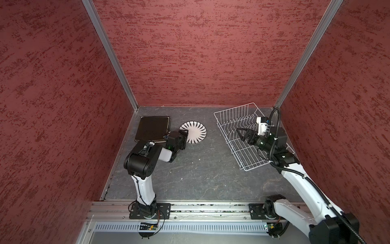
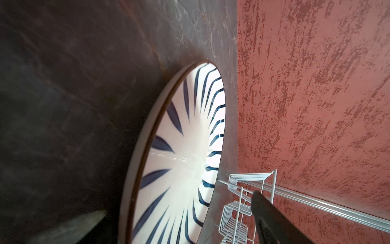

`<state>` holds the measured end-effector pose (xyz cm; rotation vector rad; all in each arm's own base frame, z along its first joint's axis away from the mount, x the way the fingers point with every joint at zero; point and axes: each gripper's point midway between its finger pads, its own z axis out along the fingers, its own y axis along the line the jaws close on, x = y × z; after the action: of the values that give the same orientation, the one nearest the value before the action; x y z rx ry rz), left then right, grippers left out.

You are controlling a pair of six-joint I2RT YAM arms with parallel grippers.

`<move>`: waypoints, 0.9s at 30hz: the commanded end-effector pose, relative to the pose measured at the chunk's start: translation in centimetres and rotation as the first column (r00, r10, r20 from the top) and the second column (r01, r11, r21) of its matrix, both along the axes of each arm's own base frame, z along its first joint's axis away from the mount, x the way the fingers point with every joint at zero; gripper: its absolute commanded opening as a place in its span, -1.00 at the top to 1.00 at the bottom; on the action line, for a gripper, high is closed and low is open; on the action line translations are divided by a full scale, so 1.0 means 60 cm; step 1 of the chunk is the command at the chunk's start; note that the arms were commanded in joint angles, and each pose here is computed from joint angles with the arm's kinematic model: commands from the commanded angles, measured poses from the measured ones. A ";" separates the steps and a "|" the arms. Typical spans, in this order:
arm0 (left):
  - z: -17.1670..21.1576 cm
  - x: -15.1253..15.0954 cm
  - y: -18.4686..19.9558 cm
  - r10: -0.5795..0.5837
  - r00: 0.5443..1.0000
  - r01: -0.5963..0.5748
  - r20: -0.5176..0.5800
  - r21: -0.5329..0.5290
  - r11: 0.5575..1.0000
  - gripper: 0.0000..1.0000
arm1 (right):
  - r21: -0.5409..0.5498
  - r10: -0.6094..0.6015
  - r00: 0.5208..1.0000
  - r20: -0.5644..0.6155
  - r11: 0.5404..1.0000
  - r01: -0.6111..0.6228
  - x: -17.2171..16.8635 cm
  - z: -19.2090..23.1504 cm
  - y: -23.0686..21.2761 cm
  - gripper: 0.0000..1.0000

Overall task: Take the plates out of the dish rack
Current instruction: 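Open the left gripper to release the striped plate on the table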

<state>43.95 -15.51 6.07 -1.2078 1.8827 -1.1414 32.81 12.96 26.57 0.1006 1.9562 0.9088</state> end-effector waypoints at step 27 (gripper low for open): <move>0.017 -0.080 0.027 0.043 0.997 -0.040 -0.063 0.044 0.998 -0.99 | -0.034 -0.053 0.999 0.001 0.998 0.053 -0.018 -0.005 -0.022 -0.98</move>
<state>40.03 -14.17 7.03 -1.2752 1.9035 -1.0726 31.83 12.34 26.69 0.1209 1.9558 0.8839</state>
